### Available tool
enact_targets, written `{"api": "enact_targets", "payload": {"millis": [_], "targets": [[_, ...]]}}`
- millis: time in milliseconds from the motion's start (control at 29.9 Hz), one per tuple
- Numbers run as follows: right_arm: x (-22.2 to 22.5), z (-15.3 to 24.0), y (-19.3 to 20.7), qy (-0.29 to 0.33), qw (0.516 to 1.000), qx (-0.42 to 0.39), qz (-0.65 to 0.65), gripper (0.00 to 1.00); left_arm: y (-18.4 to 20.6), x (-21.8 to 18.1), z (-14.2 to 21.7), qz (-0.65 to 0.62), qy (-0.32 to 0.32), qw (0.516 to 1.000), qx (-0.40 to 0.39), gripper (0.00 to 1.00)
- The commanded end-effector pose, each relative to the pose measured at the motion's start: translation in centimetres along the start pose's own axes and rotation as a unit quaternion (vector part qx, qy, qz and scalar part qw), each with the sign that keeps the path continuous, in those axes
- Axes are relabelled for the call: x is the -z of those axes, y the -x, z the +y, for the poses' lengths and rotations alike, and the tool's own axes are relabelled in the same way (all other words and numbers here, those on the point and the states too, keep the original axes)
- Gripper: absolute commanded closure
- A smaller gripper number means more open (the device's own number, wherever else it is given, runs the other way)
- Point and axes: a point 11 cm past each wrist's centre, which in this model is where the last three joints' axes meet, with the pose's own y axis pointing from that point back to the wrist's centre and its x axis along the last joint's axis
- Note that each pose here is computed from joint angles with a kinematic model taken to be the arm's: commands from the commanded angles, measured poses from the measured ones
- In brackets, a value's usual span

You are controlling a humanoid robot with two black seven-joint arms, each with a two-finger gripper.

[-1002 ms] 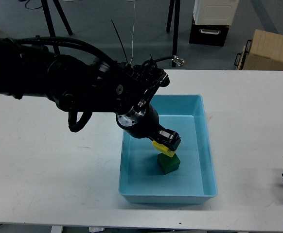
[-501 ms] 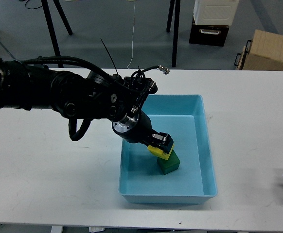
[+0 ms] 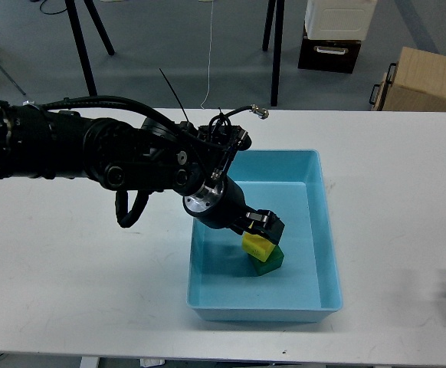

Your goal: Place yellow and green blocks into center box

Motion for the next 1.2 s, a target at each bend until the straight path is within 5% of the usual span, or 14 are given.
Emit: {"api": "enact_targets", "payload": {"millis": [0, 167, 434, 768, 1169], "targets": [[0.0, 0.0, 0.0, -0.001, 1.000, 0.000, 0.000, 0.00, -3.3, -0.2, 1.9, -0.009, -0.008, 0.999, -0.051, 0.04], [-0.1, -0.2, 0.4, 0.003, 1.000, 0.006, 0.000, 0.00, -9.9, -3.3, 6.5, -0.012, 0.030, 0.986, -0.162, 0.03], [0.6, -2.8, 3.4, 0.014, 0.999, 0.045, 0.023, 0.00, -13.9, -10.4, 10.7, 0.056, 0.232, 0.941, -0.241, 0.01], [0.3, -5.5, 8.4, 0.039, 0.992, 0.109, 0.047, 0.00, -16.3, 0.1, 22.3, 0.216, 0.385, 0.816, -0.374, 0.01], [0.1, -8.0, 11.6, 0.044, 0.986, 0.153, 0.053, 0.00, -10.6, 17.9, 23.8, 0.439, 0.519, 0.564, -0.469, 0.01]]}}
